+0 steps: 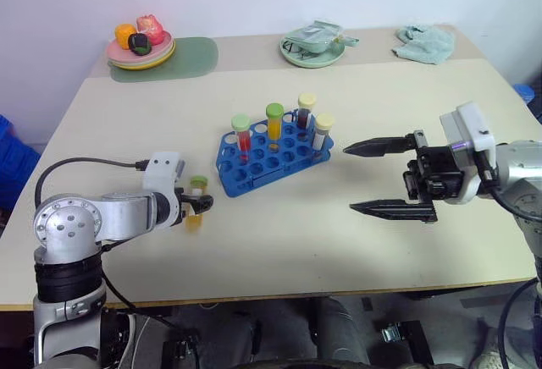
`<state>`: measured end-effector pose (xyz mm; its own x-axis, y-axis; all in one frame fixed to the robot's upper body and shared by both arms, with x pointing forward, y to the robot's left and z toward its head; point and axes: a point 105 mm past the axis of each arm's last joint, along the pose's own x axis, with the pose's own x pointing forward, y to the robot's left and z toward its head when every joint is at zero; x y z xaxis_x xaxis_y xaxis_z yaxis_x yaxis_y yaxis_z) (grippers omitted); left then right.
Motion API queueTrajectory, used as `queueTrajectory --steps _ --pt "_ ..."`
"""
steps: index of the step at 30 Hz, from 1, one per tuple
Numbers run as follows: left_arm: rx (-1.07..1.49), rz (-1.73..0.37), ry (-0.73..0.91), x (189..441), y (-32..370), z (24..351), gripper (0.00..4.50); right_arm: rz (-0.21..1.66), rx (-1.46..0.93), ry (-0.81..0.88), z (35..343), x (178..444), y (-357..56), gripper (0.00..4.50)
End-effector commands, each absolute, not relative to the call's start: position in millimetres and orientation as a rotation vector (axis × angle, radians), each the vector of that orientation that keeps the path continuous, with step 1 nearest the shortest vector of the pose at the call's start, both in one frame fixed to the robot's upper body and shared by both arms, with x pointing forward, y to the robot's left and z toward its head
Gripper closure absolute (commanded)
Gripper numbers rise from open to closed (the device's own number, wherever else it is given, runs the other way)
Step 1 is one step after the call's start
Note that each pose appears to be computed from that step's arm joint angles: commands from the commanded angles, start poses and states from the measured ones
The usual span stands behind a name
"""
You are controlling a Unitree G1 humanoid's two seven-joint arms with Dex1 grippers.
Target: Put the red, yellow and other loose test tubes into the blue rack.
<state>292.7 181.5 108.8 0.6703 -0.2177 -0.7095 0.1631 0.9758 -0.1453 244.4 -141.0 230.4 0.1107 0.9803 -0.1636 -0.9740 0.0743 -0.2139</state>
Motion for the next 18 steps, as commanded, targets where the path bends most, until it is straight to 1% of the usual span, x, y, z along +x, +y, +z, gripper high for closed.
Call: queueTrajectory --steps 1,6,8,18 --pt "-0.081 -0.226 0.846 289 181 111 0.00 1.485 -0.322 -0.078 238 242 -136 0.08" --pt "-0.113 -0.202 0.928 285 185 118 0.00 1.489 -0.321 -0.082 234 244 -133 0.08" --pt "-0.123 -0.178 0.937 289 185 119 0.00 1.485 -0.316 -0.086 234 244 -132 0.08" --pt "-0.164 -0.229 0.977 306 174 121 0.00 1.475 -0.314 -0.081 233 241 -132 0.08"
